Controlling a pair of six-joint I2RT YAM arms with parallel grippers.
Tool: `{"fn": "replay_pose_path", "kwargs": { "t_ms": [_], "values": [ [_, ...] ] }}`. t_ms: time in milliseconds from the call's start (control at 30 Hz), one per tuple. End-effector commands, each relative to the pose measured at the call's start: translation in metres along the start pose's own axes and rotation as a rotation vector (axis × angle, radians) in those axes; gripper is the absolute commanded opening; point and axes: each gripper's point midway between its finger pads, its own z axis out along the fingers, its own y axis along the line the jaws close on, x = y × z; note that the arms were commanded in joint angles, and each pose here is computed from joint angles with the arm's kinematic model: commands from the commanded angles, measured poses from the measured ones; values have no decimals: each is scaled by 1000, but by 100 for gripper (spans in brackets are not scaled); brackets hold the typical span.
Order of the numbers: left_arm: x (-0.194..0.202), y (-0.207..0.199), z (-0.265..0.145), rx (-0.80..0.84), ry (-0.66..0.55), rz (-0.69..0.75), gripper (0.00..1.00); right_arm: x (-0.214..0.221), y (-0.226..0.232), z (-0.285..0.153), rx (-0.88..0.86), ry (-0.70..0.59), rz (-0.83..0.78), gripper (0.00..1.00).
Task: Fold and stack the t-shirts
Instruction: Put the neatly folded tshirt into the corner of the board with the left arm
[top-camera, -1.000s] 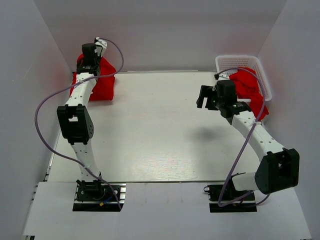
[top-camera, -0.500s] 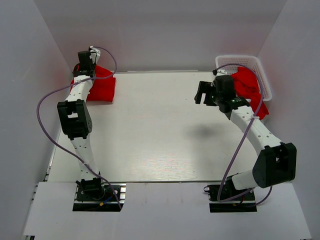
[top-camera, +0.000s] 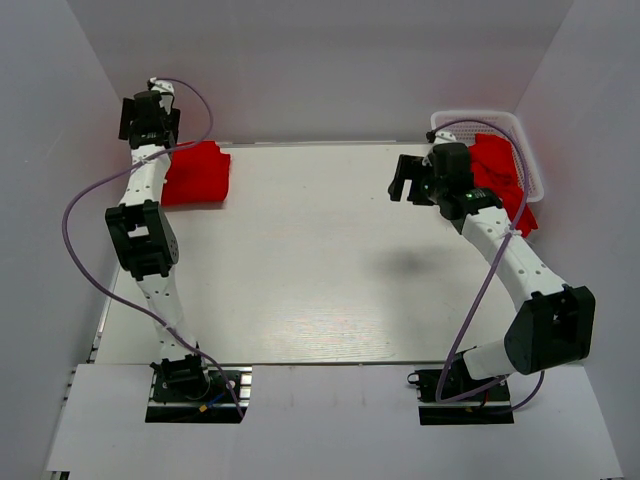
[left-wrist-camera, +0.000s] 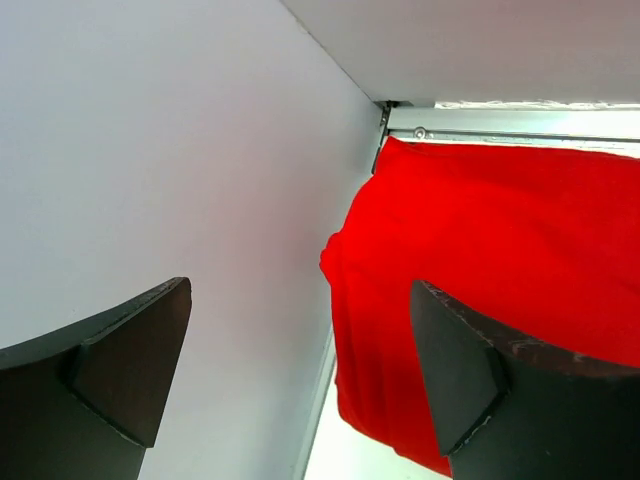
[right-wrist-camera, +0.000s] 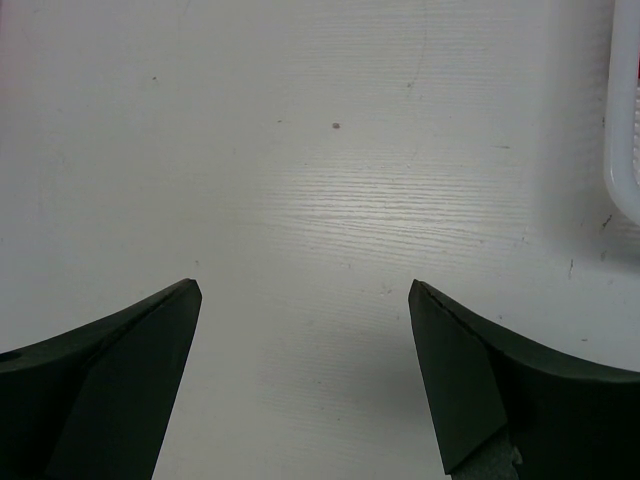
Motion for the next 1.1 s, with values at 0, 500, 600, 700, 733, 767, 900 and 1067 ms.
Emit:
{"fn": "replay_pose_path", "kwargs": {
  "t_ms": [0,500,600,700,733,767,900,1067],
  "values": [
    [-31,24,-25,-10,-58,-86,100,-12,12,-12,-47,-35,-3,90],
    [29,-107,-176,561,279,-490,100,33,-8,-28,26,31,67,90],
    [38,-132,-233,626,298,-515,100,59,-14,-28,42,74,110,90],
    [34,-161,-296,719,217,-481,100,75,-12,-34,16,91,125,90],
    [32,-182,-325,767,200,-439,100,74,-12,-38,11,77,123,90],
    [47,-190,-337,760,222,-404,100,88,-15,-40,16,98,127,90],
    [96,-228,-398,765,318,-288,100,101,-18,-54,1,61,134,90],
    [137,-256,-445,791,362,-166,100,120,-20,-68,-26,32,155,90]
  ]
}}
